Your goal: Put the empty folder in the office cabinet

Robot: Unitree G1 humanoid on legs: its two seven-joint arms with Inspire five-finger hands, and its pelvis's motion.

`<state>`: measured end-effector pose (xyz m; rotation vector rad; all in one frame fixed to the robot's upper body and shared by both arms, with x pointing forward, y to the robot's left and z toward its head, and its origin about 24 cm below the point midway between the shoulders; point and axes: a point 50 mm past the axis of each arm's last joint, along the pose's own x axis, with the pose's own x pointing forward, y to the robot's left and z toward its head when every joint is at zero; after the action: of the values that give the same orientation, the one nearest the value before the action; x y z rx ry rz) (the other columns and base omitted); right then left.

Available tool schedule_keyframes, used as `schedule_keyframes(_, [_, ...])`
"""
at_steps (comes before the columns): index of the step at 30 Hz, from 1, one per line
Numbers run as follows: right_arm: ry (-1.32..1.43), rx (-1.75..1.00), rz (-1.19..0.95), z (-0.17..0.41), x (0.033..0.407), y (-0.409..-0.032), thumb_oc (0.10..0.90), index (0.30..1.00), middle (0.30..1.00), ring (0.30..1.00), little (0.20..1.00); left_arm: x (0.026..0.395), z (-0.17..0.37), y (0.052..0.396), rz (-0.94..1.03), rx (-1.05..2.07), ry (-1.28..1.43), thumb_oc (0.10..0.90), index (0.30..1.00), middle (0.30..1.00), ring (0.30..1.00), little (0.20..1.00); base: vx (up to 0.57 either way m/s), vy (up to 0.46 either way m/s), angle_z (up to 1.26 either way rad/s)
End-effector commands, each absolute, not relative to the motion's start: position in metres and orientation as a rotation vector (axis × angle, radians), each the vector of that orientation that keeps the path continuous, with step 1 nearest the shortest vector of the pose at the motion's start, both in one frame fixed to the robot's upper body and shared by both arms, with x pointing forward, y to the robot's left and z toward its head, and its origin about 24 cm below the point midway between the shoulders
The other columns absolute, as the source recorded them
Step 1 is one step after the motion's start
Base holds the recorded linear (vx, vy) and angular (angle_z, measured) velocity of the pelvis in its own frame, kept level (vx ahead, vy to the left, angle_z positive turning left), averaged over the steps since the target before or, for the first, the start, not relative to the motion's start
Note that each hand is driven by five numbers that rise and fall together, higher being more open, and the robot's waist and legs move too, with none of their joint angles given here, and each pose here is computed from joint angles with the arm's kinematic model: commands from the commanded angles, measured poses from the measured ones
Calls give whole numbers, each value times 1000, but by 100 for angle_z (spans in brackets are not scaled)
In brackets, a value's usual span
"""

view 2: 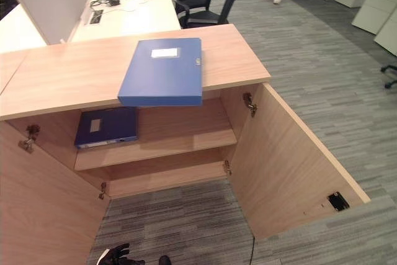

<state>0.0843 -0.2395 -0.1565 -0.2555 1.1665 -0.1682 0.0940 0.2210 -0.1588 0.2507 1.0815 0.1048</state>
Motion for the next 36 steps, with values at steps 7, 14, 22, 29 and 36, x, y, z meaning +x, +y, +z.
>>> schedule_keyframes(7, [664, -122, -61, -103, 215, -191, 800, 900, 900, 900, 900, 130, -143, 243, 89, 366, 975, 800, 900, 900, 900, 900, 9, 59, 19])
schedule_keyframes(14, [611, -52, -70, -95, 227, -179, 800, 900, 900, 900, 900, 141, -135, 255, 99, 408, 929, 800, 900, 900, 900, 900, 51, 89, 52])
schedule_keyframes(22, [644, -7, -195, -100, 216, -204, 800, 900, 900, 900, 900, 143, -135, 255, 118, 397, 923, 800, 900, 900, 900, 900, 256, -46, 38])
schedule_keyframes(29, [756, -32, -268, -117, 184, -230, 800, 900, 900, 900, 900, 137, -139, 251, 115, 387, 941, 800, 900, 900, 900, 900, 296, -167, 80])
schedule_keyframes(36, [798, -49, -345, -119, 170, -254, 800, 900, 900, 900, 900, 140, -141, 236, 113, 327, 928, 800, 900, 900, 900, 900, 128, -144, 20])
